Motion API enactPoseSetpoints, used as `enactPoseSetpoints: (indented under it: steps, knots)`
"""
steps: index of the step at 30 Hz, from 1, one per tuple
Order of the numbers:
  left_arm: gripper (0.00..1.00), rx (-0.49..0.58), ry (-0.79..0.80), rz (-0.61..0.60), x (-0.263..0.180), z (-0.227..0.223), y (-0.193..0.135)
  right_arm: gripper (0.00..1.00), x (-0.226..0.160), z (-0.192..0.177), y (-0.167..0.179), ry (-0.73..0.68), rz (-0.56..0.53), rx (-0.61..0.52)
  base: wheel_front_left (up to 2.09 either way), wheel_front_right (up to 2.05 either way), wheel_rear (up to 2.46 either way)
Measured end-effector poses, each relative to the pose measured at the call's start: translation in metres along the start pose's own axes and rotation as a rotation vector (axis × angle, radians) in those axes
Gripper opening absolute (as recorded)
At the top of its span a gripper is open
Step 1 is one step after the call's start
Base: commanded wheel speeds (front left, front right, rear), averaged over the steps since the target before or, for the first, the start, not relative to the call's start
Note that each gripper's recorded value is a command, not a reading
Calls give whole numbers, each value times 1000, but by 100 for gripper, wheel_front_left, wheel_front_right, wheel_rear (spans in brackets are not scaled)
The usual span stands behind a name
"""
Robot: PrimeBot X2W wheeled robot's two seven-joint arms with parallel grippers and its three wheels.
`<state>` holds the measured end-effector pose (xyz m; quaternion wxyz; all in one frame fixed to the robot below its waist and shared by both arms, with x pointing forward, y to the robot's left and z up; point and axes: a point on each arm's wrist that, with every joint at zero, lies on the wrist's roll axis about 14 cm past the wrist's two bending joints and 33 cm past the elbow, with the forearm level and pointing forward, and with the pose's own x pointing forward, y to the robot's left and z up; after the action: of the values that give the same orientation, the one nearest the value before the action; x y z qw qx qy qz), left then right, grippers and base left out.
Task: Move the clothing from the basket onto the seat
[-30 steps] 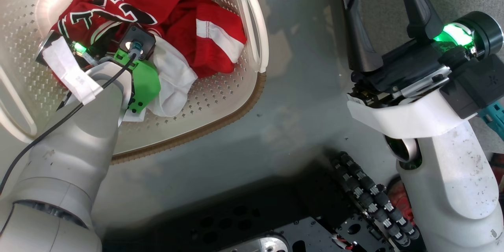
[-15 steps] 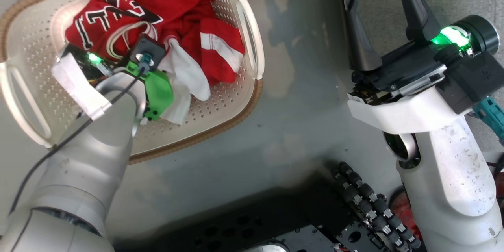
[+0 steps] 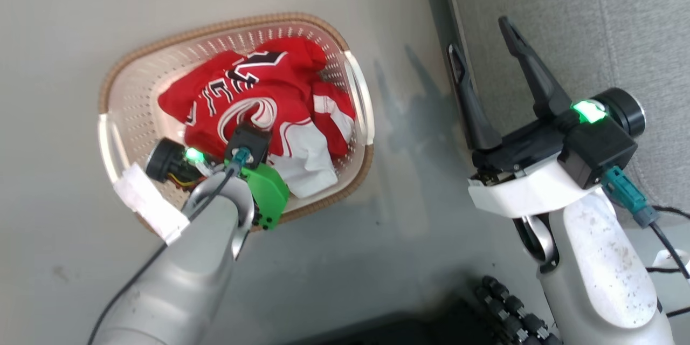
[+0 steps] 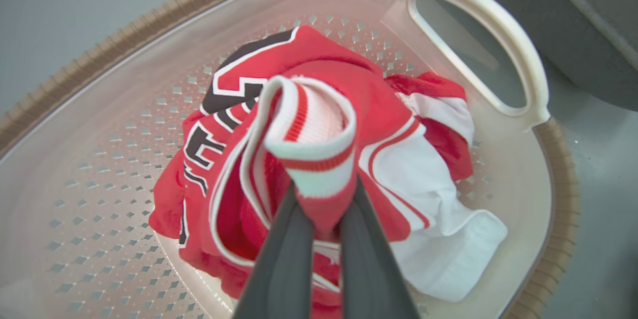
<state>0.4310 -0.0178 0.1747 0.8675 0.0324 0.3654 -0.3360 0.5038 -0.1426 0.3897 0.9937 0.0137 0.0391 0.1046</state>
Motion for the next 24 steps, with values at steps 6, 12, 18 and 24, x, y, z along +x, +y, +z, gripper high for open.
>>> enactPoseSetpoints:
  steps: [6, 12, 18, 24]
  knots:
    - [0, -41, -123, 55, -42, 38, -7, 100, -24, 23, 8, -15, -5, 1, 0, 0, 0]
    - [0, -53, -247, 122, -87, 76, -8, 100, -55, 44, 20, -30, -2, 9, 0, 0, 0]
    - [0, -42, -394, 184, -133, 118, -8, 100, -81, 71, 31, -79, 9, 12, 0, 0, 0]
    - [0, 0, -575, 224, -178, 169, -12, 100, -98, 99, 43, -150, 29, 10, 0, 0, 0]
